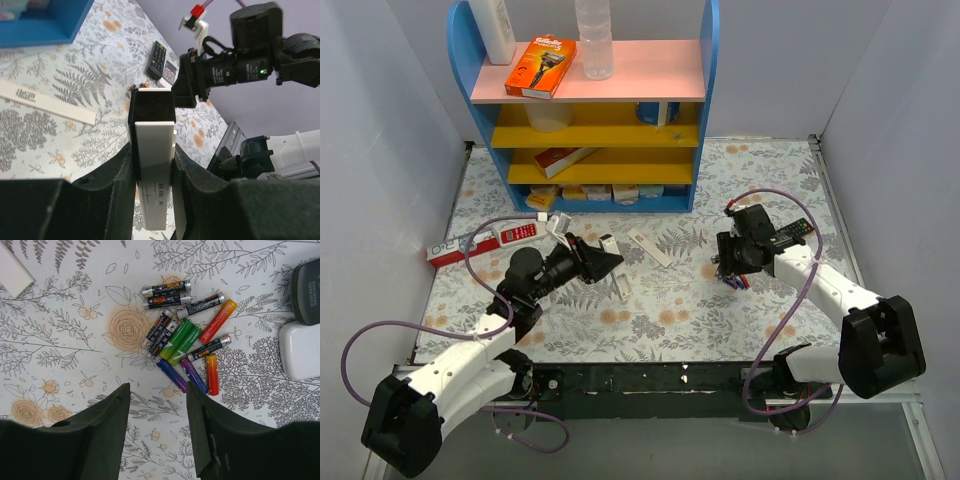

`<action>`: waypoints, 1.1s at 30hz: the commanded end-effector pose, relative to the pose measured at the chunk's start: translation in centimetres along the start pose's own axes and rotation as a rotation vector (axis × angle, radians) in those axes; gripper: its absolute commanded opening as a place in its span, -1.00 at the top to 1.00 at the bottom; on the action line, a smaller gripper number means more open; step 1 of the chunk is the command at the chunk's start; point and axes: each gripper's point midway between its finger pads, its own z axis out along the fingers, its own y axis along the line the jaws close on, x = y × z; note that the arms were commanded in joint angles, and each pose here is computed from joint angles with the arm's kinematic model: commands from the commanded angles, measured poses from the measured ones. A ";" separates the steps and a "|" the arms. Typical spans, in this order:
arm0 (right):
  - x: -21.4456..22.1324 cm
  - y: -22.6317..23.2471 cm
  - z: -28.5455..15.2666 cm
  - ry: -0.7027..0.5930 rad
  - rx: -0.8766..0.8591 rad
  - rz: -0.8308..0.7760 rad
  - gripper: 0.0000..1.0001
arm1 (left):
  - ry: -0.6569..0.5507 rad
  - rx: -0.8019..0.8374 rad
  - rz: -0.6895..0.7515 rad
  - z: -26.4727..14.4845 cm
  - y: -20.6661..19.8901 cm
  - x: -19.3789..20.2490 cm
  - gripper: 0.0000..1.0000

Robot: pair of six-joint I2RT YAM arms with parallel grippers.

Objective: Load the batteries into the remote control

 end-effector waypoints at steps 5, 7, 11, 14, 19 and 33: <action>0.5 -1.1 1.3 0.016 0.008 0.000 0.09 | 0.046 0.067 0.193 1.4 -2.0 -2.6 1.00; 0.8 -1.3 1.5 0.029 0.017 -0.004 0.15 | 0.056 0.090 0.202 1.6 -1.6 -1.8 1.00; 1.1 -2.3 1.8 0.045 0.047 0.005 0.17 | 0.088 0.115 0.210 1.9 -1.4 -1.7 1.00; 1.1 -2.3 2.0 0.050 0.042 -0.009 0.25 | 0.094 0.064 0.235 1.9 -0.5 -1.8 1.00; 1.5 -1.5 2.4 0.081 -0.013 -0.028 0.26 | 0.087 0.058 0.234 1.7 -0.5 -1.9 1.00; 2.8 -1.0 3.4 0.163 -0.049 -0.050 0.24 | 0.101 0.041 0.209 1.9 -0.2 -1.7 1.00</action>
